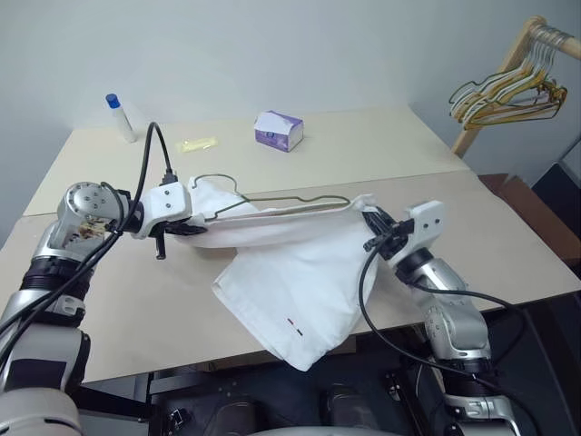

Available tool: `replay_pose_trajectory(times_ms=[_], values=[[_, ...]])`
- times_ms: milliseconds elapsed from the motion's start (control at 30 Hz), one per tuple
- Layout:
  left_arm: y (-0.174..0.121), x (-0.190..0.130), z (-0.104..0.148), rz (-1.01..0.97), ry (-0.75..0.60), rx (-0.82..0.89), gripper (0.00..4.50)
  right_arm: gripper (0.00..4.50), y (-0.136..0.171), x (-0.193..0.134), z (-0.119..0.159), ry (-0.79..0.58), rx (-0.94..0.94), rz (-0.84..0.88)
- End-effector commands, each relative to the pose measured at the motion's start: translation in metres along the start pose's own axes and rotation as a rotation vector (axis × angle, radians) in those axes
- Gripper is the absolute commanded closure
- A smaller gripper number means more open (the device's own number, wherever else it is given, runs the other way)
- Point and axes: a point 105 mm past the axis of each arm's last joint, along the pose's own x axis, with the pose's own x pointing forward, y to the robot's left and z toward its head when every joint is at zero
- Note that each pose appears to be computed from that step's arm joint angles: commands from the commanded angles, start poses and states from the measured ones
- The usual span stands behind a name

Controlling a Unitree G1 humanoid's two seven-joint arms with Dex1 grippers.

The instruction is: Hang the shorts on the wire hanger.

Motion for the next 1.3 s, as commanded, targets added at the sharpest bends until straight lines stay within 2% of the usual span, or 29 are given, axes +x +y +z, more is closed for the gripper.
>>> replay_pose_trajectory(times_ms=[33, 300, 633, 767, 1067, 1133, 1300], values=[[0.0, -0.027, -0.047, 0.027, 0.193, -0.104, 4.5, 4.48, -0.051, -0.026, 0.058, -0.216, -0.191, -0.203], [-0.001, -0.017, -0.041, -0.016, 0.195, -0.064, 4.5, 4.48, -0.031, -0.023, 0.068, -0.252, -0.412, -0.099], [0.003, -0.012, -0.036, -0.036, 0.205, -0.028, 4.5, 4.48, -0.018, -0.019, 0.073, -0.257, -0.49, -0.017], [0.004, -0.007, -0.034, -0.038, 0.199, -0.018, 4.5, 3.34, -0.015, -0.018, 0.068, -0.235, -0.491, 0.009], [0.009, -0.002, -0.027, -0.028, 0.177, 0.01, 4.5, 0.17, -0.012, -0.014, 0.069, -0.231, -0.455, 0.052], [0.011, -0.002, -0.025, -0.021, 0.169, 0.018, 4.5, 0.03, -0.012, -0.013, 0.07, -0.223, -0.423, 0.073], [0.023, -0.001, -0.005, 0.027, 0.11, 0.078, 4.5, 0.03, 0.01, 0.007, 0.084, -0.125, -0.367, 0.303]])
